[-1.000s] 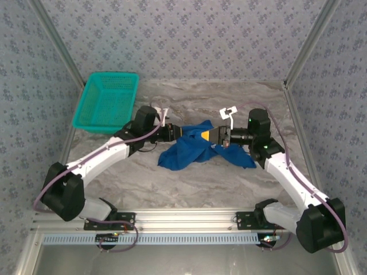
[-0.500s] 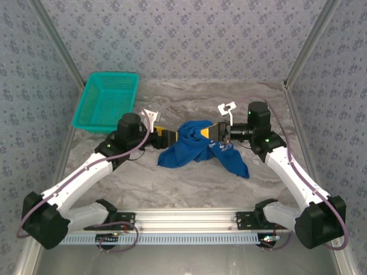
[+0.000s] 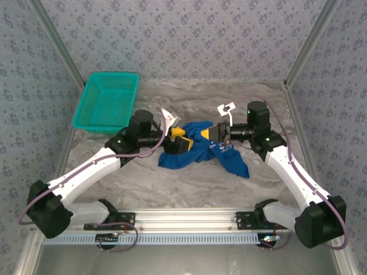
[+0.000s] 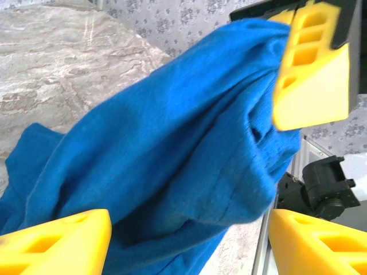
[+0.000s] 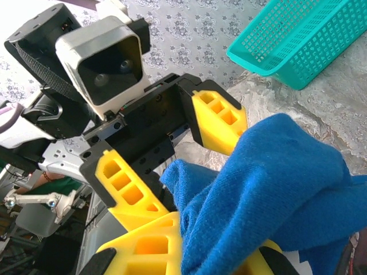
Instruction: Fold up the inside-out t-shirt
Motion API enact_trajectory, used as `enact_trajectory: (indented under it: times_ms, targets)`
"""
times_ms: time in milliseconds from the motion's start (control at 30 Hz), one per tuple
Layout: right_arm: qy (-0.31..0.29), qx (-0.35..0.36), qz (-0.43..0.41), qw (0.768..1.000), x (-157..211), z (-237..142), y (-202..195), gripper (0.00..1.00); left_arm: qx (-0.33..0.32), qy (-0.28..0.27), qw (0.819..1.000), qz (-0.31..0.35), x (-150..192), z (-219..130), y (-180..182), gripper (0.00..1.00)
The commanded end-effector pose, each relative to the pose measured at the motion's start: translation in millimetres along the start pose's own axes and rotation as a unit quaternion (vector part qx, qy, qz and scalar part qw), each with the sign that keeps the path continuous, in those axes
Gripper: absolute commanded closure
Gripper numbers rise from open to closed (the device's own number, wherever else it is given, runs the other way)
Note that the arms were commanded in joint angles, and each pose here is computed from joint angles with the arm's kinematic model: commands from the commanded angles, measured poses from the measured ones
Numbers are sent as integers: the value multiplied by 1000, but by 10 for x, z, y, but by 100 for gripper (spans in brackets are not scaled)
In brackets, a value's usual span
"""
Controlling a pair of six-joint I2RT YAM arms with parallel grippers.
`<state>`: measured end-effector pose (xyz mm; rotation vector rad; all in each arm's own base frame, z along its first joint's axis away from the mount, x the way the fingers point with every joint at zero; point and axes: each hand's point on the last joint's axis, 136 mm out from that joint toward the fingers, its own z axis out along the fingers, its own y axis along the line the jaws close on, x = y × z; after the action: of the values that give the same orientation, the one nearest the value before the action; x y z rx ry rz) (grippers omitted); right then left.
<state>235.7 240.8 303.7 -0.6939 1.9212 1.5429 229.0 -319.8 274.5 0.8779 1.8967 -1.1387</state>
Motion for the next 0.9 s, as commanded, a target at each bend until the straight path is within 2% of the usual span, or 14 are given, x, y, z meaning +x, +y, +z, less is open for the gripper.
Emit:
enact_trajectory:
  times_ms: [0, 100, 200, 333, 400, 433, 467, 500, 533, 633, 733, 867]
  targets:
    - [-6, -2, -26, 1000, -100, -36, 97, 100, 30, -26, 999, 31, -222, -11, -168, 32]
    - [-3, -5, -26, 1000, -89, -35, 108, 100, 16, -25, 999, 28, -243, 33, -101, 43]
    - [0, -5, -25, 1000, -71, -32, 107, 100, 28, -21, 999, 24, -269, 97, -113, 60]
    - [8, 3, -23, 1000, -22, -37, 78, 100, 38, -20, 999, 21, -330, 127, -143, 86]
    - [18, 49, -9, 999, 37, -81, -75, 98, 43, -34, 998, 14, -425, 77, -195, 99]
    - [13, 116, 13, 993, 17, -167, -297, 93, 55, -48, 997, 2, -502, 15, -253, 100]
    - [3, 204, 52, 978, -2, -324, -605, 86, 80, -66, 995, -15, -591, -62, -336, 100]
    - [2, 276, 95, 956, 39, -484, -866, 81, 99, -78, 992, -32, -661, -126, -388, 100]
    - [3, 338, 131, 932, 84, -644, -1072, 72, 108, -90, 988, -58, -723, -185, -405, 100]
    - [-12, 372, 133, 918, 73, -722, -1183, 64, 95, -98, 984, -118, -798, -254, -294, 100]
    - [-19, 389, 85, 917, 8, -738, -1074, 57, 64, -101, 979, -164, -823, -267, -138, 100]
    - [-20, 324, -21, 945, -9, -484, -609, 50, 55, -106, 976, -182, -850, -265, -103, 100]
